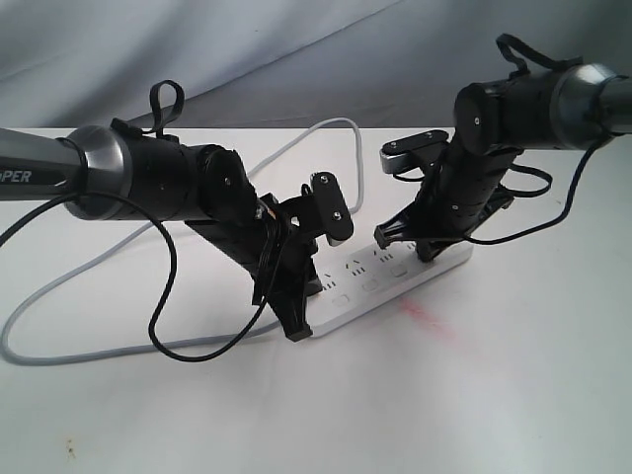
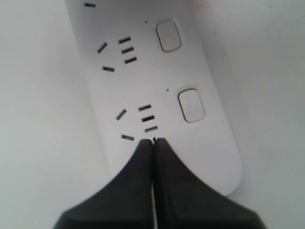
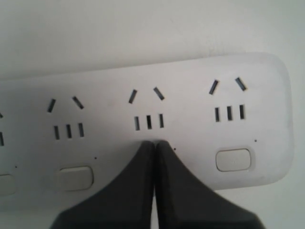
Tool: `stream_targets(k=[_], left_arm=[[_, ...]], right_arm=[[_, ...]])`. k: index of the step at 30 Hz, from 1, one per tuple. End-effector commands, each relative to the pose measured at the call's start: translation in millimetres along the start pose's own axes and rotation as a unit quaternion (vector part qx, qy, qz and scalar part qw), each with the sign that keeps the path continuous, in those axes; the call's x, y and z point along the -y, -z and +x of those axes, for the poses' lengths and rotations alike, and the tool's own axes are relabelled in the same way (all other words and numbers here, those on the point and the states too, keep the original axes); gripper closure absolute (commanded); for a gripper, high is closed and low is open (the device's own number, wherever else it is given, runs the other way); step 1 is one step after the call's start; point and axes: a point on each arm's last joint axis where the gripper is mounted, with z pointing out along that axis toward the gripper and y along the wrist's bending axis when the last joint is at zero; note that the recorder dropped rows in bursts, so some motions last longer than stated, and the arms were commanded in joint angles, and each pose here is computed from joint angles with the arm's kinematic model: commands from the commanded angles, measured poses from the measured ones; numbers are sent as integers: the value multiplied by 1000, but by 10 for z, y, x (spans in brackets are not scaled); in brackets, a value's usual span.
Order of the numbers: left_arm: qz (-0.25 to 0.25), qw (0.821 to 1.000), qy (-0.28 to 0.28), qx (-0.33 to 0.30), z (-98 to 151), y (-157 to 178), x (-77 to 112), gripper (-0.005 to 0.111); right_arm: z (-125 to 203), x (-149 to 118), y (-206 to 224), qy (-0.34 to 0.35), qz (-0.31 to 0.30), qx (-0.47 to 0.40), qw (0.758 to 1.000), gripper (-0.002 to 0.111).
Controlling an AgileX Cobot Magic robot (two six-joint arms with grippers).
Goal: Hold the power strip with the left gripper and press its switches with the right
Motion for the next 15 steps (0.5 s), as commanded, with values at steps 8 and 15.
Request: stream_targets(k=[8, 15], left_arm=[[41, 999, -2, -34, 104, -132, 115, 107], [41, 999, -2, -34, 104, -132, 115, 107]], right_arm=[[-98, -65, 430, -10, -30, 50, 998, 108], [-71, -96, 410, -12, -47, 33, 998, 108]])
